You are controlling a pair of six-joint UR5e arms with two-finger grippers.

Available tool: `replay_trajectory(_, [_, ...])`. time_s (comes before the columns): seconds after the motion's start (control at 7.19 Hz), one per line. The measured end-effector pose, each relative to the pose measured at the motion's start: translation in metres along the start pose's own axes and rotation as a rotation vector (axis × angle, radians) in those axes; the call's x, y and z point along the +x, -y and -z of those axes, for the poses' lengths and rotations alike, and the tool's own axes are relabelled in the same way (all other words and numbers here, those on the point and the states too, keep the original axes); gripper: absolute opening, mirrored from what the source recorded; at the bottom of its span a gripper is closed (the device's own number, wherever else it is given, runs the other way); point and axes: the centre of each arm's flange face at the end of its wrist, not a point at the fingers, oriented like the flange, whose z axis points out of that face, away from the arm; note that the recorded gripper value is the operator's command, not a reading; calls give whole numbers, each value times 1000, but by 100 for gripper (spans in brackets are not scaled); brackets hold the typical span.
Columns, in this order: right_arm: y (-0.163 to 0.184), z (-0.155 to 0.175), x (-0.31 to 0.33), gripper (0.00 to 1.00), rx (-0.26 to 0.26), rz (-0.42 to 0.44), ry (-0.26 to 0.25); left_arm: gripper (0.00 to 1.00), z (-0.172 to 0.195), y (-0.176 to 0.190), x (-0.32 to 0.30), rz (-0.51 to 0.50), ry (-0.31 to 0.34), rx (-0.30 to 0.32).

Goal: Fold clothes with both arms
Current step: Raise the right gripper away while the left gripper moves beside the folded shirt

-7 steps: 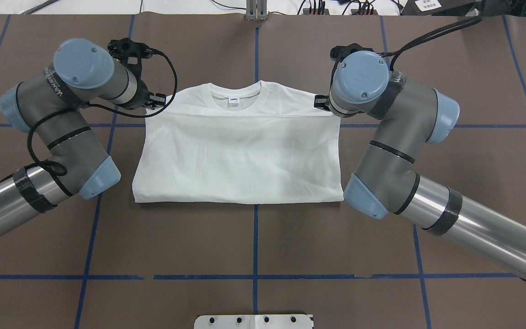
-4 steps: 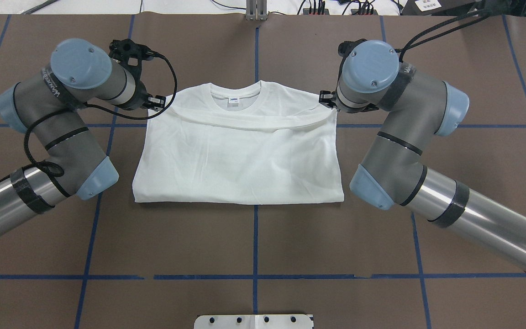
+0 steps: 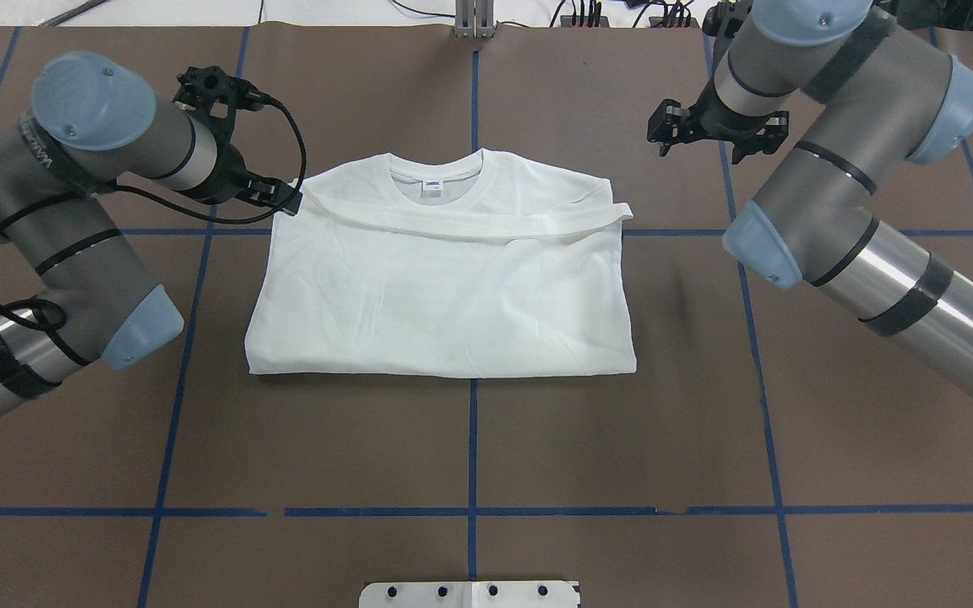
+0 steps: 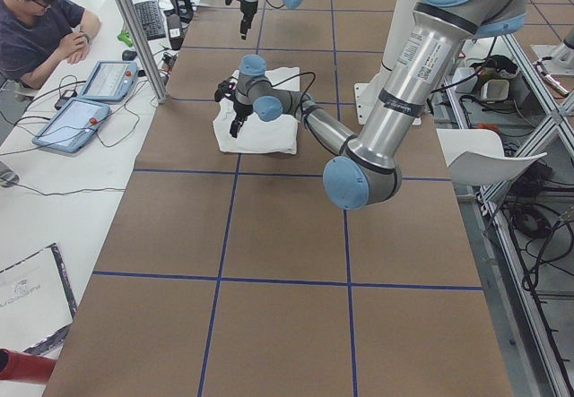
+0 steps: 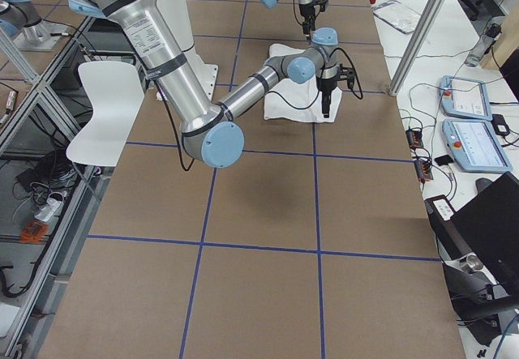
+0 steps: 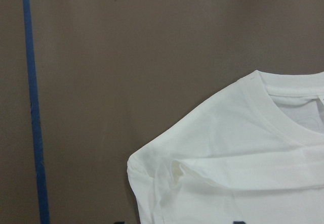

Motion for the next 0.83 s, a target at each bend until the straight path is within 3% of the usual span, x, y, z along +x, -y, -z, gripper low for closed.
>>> replay_trajectory(0.28, [23,-7,29,100,-21,47,-15,100,-3,-48,0,11,-44,-68])
replay_trajectory(0.7, [29,-5,33,100,-19,56,-14,100,-22,-118,17,77,-79,-144])
replay_trajectory(0.83, [29,-5,33,100,-18,55,-13,89,-31,-132,28,92,-77,-159])
